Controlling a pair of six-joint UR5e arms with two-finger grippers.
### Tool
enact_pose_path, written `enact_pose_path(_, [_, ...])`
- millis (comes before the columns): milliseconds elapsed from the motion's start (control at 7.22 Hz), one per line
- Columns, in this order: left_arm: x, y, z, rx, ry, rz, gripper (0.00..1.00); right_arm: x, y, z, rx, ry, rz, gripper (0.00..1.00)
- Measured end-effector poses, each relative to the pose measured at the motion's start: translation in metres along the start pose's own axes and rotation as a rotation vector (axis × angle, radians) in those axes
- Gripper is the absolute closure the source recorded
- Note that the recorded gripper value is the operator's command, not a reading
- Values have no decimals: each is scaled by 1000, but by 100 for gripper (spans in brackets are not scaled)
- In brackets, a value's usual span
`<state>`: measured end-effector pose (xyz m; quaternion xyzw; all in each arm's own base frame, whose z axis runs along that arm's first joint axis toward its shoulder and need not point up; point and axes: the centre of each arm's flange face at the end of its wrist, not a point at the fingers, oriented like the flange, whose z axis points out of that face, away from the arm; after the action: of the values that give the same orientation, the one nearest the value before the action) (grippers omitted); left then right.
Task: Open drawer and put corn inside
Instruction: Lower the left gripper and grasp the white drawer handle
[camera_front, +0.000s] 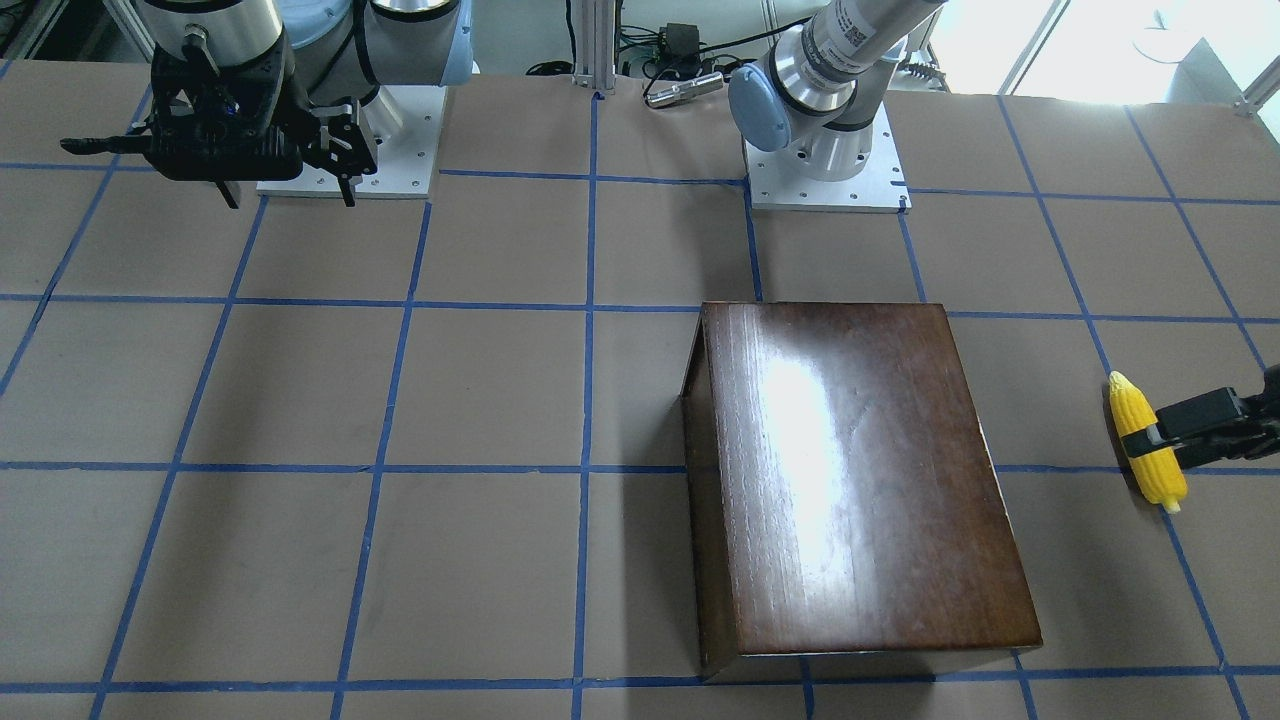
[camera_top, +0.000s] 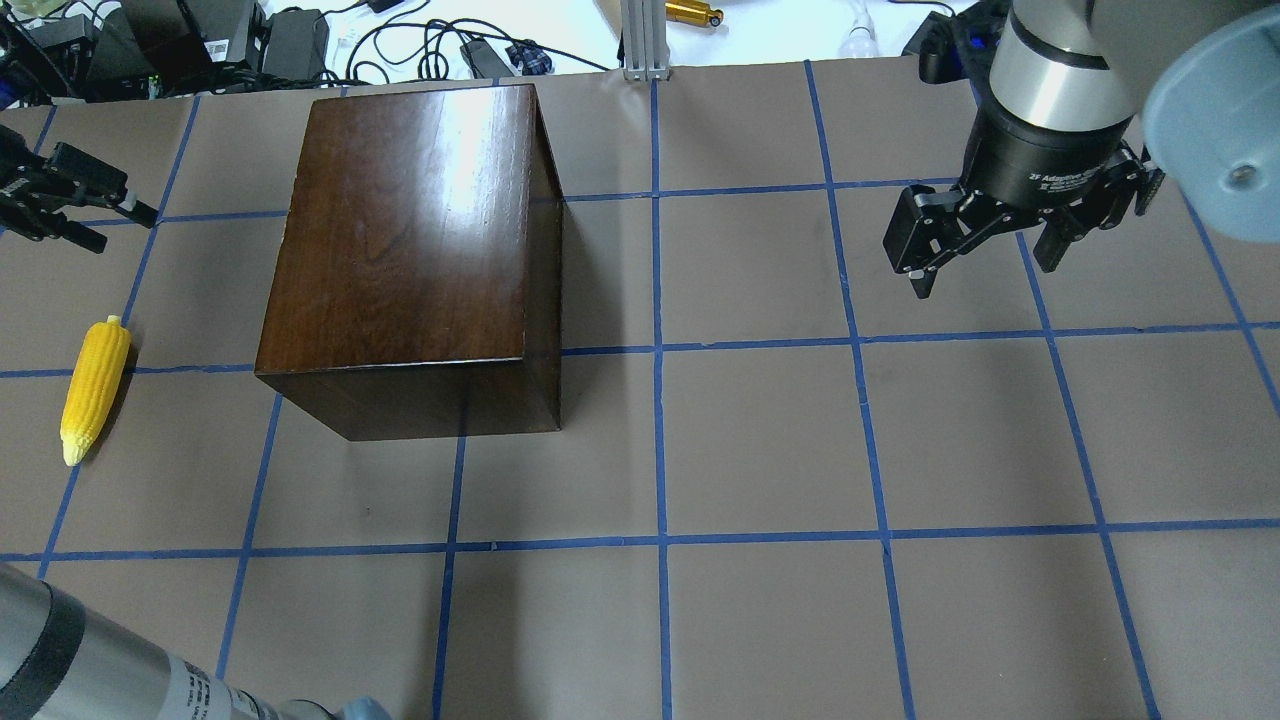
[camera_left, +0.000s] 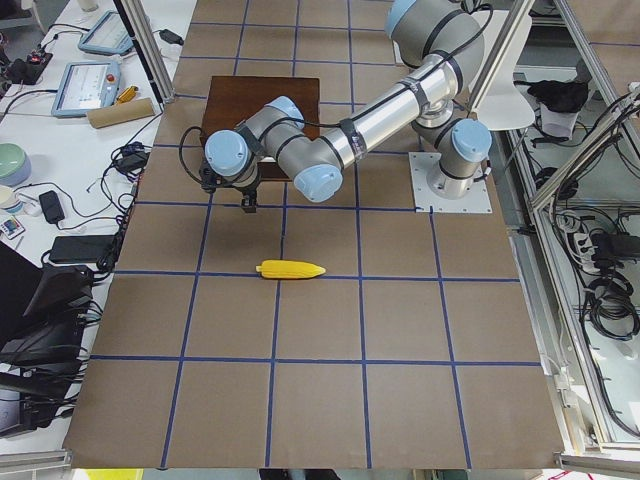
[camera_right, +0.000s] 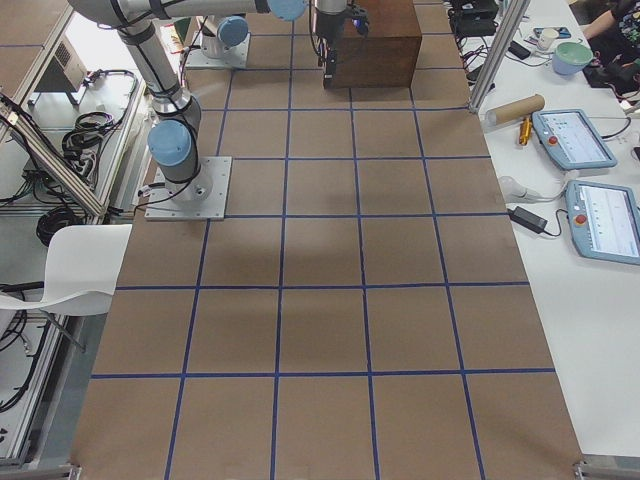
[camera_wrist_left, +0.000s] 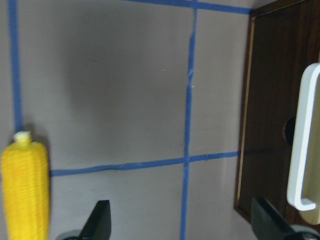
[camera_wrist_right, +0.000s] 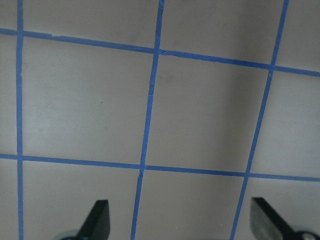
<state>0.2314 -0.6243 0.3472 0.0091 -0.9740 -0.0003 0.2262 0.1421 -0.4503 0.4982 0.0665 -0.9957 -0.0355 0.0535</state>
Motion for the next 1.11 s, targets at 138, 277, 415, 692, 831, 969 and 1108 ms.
enact_pose_path(138, [16,-8,19,-9,39,17,0,0,0,0,0,0,0,0])
enact_pose_path(277, [25,-12,35,-27,62,27,0,0,0,0,-1,0,0,0])
enact_pose_path(415, [29,-15,48,-44,78,30,0,0,0,0,-1,0,0,0])
enact_pose_path(692, [38,-20,69,-71,96,40,0,0,0,0,0,0,0,0])
enact_pose_path(831, [38,-23,78,-83,102,42,0,0,0,0,0,0,0,0])
enact_pose_path(969, [36,-25,85,-92,106,41,0,0,0,0,0,0,0,0])
enact_pose_path(1108, [34,-26,90,-98,110,38,0,0,0,0,-1,0,0,0])
